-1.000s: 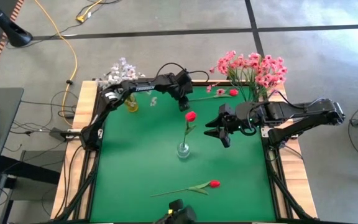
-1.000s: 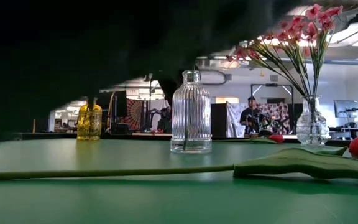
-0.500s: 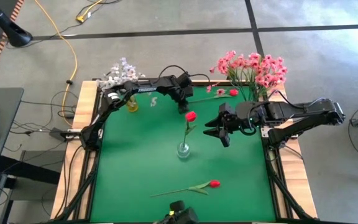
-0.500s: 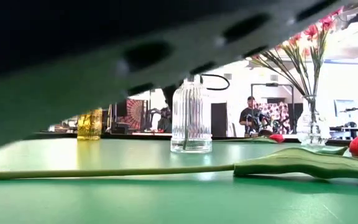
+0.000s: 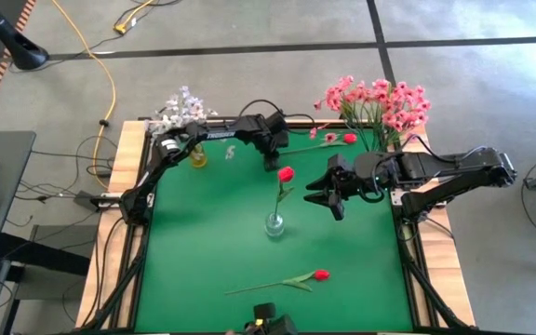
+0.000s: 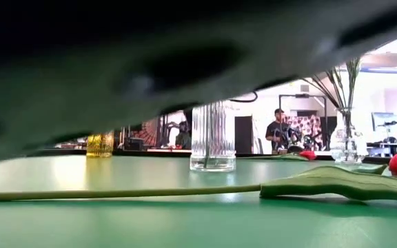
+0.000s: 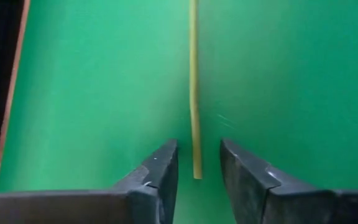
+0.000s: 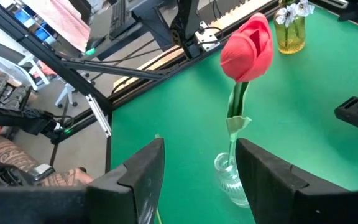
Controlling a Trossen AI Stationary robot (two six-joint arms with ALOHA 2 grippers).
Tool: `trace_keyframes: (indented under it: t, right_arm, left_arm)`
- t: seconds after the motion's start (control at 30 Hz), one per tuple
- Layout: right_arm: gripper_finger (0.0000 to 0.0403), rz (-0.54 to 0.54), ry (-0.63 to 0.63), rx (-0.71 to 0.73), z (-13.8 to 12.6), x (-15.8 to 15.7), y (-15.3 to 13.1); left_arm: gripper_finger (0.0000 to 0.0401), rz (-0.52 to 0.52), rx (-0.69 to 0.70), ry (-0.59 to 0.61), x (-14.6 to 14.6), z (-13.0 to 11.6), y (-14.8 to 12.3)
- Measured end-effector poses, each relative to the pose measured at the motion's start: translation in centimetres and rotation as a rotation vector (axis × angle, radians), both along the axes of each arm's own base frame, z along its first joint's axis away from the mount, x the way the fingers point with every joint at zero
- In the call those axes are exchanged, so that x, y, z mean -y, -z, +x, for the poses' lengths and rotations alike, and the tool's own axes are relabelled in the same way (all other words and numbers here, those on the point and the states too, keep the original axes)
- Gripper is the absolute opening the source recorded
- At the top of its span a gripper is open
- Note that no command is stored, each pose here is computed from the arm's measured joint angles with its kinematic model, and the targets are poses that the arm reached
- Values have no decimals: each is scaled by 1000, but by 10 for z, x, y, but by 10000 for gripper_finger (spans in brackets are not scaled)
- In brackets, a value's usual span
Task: Sort flowers into vase by color
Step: Put the top red flower into the bottom transparent vase
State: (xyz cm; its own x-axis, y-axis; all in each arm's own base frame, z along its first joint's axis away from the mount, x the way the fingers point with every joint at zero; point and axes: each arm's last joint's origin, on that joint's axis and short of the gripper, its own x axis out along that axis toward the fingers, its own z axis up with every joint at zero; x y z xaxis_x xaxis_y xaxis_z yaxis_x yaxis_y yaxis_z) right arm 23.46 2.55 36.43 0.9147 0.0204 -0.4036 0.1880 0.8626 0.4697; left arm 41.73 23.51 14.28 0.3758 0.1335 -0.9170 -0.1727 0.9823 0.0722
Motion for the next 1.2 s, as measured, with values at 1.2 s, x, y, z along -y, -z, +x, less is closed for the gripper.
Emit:
trace_keyframes:
  t: [1.2]
  right_arm:
    - [223, 0, -20, 4, 0, -3, 0]
  left_arm:
    - [84, 57, -125, 244, -2, -10, 1]
